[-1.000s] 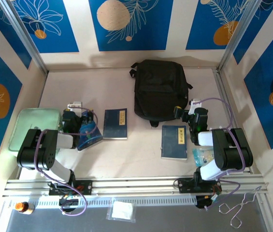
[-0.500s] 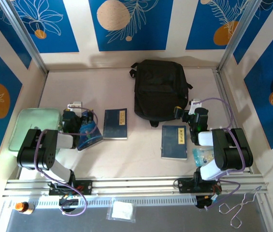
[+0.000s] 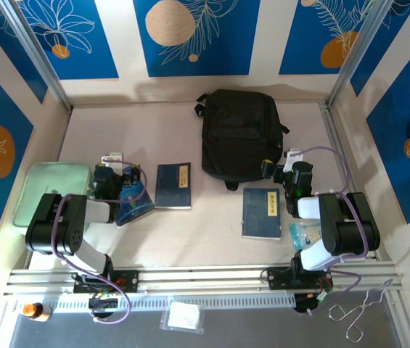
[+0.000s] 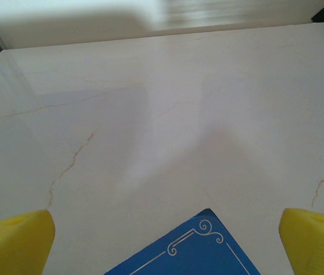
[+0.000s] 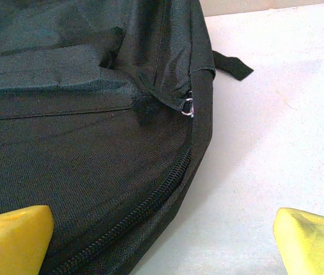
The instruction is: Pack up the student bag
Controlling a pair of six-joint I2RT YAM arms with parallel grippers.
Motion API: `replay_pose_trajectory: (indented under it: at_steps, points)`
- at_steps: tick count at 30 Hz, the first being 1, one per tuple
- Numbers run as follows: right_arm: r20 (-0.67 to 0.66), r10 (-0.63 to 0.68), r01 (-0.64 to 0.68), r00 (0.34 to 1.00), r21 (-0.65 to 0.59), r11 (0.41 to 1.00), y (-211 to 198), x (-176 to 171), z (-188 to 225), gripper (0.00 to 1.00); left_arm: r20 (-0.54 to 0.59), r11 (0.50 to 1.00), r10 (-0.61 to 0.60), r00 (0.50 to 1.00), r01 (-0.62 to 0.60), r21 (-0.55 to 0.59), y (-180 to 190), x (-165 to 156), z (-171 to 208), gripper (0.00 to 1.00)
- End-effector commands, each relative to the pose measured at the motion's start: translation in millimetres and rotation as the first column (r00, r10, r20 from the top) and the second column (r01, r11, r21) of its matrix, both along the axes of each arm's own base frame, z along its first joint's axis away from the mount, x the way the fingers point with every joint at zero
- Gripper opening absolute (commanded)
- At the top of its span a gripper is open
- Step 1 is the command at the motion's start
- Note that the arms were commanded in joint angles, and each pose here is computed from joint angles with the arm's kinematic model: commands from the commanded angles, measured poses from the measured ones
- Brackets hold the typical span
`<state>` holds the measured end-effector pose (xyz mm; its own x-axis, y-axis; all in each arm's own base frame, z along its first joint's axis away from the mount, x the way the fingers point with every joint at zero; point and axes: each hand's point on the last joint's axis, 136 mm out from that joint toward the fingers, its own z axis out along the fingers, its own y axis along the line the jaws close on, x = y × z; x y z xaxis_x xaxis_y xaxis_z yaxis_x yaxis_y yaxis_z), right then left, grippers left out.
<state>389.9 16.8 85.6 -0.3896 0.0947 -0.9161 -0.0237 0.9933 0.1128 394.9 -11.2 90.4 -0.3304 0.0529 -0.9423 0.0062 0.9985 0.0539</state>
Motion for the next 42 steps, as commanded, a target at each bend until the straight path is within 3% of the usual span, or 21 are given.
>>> replay_pose_trajectory:
  at_steps: [1,10,16,21,27,30,36,42]
  points:
    - [0.030,0.009,-0.009,1.000,-0.002,1.000,0.3,6.6,9.5,0.99,0.016,1.000,-0.003,1.000,0.003,0.014,-1.0,-0.3,2.6,1.00]
    - [0.013,0.010,-0.009,1.000,-0.063,0.998,15.0,1.7,59.6,0.99,-0.035,0.998,0.059,0.998,-0.059,0.026,9.2,1.5,40.6,1.00]
    - [-0.116,-0.033,0.053,0.993,0.175,0.983,36.3,-4.9,90.0,0.99,-0.103,0.957,0.144,0.984,-0.165,-0.237,7.2,-2.9,93.6,0.92]
    - [-0.296,0.061,0.056,0.953,0.373,0.926,69.2,2.2,91.2,0.99,-0.165,0.879,-0.025,0.986,-0.057,-0.473,-35.8,1.1,116.3,0.93]
    - [-0.453,0.158,0.088,0.878,0.476,0.875,97.6,18.8,71.8,0.93,-0.241,0.770,-0.212,0.947,0.010,-0.638,-91.7,2.6,111.1,0.90]
    - [-0.544,0.114,0.168,0.832,0.442,0.881,95.1,24.9,53.6,0.91,-0.270,0.727,-0.295,0.917,0.032,-0.686,-125.7,2.2,102.4,0.86]
    - [-0.655,0.075,0.274,0.751,0.414,0.868,89.7,21.0,17.1,0.91,-0.377,0.696,-0.393,0.838,0.003,-0.718,-198.1,-5.3,70.7,0.78]
    - [-0.715,0.156,0.292,0.681,0.461,0.838,117.5,5.7,-13.6,0.89,-0.427,0.629,-0.476,0.769,-0.041,-0.776,-267.3,-17.9,42.7,0.72]
